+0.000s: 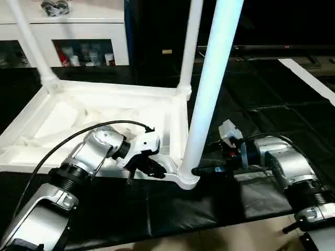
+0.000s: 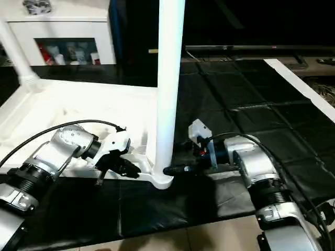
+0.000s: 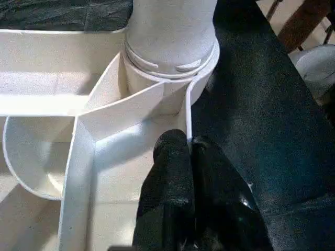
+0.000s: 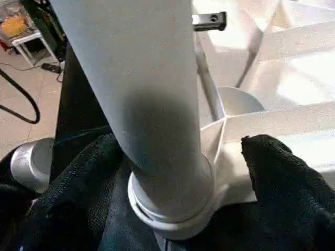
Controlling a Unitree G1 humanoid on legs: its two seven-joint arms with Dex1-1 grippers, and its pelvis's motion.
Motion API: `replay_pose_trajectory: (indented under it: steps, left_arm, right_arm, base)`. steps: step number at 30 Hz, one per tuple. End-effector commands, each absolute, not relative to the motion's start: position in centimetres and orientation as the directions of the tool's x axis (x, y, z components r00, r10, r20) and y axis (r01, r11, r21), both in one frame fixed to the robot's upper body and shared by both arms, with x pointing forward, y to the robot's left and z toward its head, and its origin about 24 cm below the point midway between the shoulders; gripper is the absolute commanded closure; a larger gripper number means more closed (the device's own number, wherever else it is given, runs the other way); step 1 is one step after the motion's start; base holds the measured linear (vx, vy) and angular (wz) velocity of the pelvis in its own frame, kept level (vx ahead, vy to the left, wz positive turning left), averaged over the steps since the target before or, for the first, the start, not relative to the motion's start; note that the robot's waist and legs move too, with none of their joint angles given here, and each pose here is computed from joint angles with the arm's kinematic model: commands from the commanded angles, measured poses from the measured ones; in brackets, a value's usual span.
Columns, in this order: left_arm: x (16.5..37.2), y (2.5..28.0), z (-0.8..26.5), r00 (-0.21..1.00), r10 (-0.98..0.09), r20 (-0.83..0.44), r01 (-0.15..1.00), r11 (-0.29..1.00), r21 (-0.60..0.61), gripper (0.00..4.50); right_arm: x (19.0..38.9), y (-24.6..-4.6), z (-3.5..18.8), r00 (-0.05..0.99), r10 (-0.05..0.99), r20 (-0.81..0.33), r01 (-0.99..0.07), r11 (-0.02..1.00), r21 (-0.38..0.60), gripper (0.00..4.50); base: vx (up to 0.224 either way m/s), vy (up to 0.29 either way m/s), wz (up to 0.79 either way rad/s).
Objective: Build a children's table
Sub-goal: Rotate leg to tighten
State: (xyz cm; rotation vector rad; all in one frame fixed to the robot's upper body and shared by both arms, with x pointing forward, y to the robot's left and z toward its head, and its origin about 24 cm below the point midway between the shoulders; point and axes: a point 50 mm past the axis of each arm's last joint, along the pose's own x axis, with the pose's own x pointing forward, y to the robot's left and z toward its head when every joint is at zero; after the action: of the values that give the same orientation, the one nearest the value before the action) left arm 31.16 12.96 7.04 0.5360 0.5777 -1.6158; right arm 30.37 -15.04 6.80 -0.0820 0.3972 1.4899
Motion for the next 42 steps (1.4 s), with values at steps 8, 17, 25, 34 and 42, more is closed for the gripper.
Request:
replay_pose_trajectory:
  steps: [8, 17, 25, 34, 42]
  left_arm:
    - [30.7, 12.3, 6.9, -0.173, -0.733, -0.658, 0.983, -0.17, -0.069, 4.5]
    - [30.7, 12.4, 6.7, -0.162, -0.731, -0.663, 0.985, -0.16, -0.064, 4.5]
    - [30.9, 12.1, 6.3, -0.124, -0.737, -0.664, 0.992, -0.107, -0.066, 4.5]
    - [32.9, 8.2, 6.1, 0.139, -0.815, -0.563, 0.978, 0.203, -0.052, 4.5]
    - [34.8, 5.3, 7.0, 0.385, -0.81, -0.443, 0.868, 0.48, -0.124, 4.5]
  right_arm:
    - [30.3, -14.3, 6.7, -0.02, 0.957, -0.291, -0.981, 0.038, 0.192, 1.61]
    - [30.3, -14.0, 6.5, -0.031, 0.957, -0.287, -0.979, 0.029, 0.2, 2.35]
    - [30.0, -13.5, 6.4, -0.009, 0.969, -0.247, -0.97, 0.051, 0.238, 2.46]
    - [31.6, -11.3, 3.9, 0.342, 0.874, -0.345, -0.877, 0.429, 0.217, 2.52]
    - [33.7, -7.2, 3.9, 0.571, 0.745, -0.344, -0.686, 0.664, 0.299, 2.54]
  base:
    - [0.0, 0.0, 0.0]
    - [0.0, 0.0, 0.0]
    - [0.0, 0.0, 0.0]
    - [0.0, 0.0, 0.0]
    - [0.0, 0.0, 0.0]
